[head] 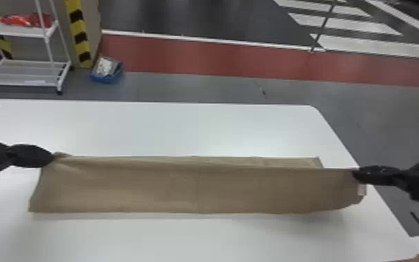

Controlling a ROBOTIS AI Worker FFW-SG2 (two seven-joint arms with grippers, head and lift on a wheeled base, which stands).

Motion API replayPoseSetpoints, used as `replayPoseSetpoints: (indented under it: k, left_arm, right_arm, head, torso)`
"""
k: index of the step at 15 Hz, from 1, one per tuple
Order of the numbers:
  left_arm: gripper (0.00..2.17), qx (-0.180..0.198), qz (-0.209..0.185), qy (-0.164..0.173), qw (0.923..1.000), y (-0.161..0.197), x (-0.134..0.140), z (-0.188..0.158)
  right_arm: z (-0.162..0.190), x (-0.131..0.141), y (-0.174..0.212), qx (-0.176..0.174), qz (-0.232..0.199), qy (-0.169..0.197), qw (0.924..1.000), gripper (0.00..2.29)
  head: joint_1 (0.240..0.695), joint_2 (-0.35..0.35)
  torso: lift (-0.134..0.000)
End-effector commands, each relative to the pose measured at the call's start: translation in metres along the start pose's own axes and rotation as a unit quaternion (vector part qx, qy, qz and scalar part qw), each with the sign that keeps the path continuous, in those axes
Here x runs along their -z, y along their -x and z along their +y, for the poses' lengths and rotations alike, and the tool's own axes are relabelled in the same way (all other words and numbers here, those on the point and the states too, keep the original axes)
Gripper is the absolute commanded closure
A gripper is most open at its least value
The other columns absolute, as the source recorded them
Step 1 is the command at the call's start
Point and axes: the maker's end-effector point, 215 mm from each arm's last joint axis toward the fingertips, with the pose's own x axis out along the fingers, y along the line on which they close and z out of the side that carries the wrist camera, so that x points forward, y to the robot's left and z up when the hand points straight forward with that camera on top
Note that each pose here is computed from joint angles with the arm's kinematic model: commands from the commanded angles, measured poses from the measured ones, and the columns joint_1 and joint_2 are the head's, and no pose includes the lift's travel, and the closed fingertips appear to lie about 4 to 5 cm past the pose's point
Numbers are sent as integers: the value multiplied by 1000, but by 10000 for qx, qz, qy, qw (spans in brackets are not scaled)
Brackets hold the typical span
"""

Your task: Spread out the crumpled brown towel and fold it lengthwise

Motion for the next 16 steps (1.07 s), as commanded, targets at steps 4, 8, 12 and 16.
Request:
replayPoseSetpoints:
  k: [4, 8, 12, 16]
  left_arm:
    - [2034, -33, 59, 35, 10000, -2, 6, 0]
    - [2034, -53, 123, 69, 9999, -3, 13, 2]
    - [2034, -64, 154, 104, 9998, -4, 17, 2]
    - [2034, -116, 166, 116, 9997, -4, 19, 5]
  right_arm:
    - [-4, -23, -18, 110, 440, 386, 9982, 1328]
    - [-12, -30, -38, 148, 667, 406, 9968, 1328]
    - [-10, -36, -61, 141, 926, 548, 9941, 1328]
    - [-19, -45, -76, 174, 1087, 581, 9922, 1328]
  head:
    - [695, -191]
    - [695, -181]
    - [695, -169]
    - [695, -156]
  torso:
    - [-124]
    - [-124]
    - [-124]
    - [-124]
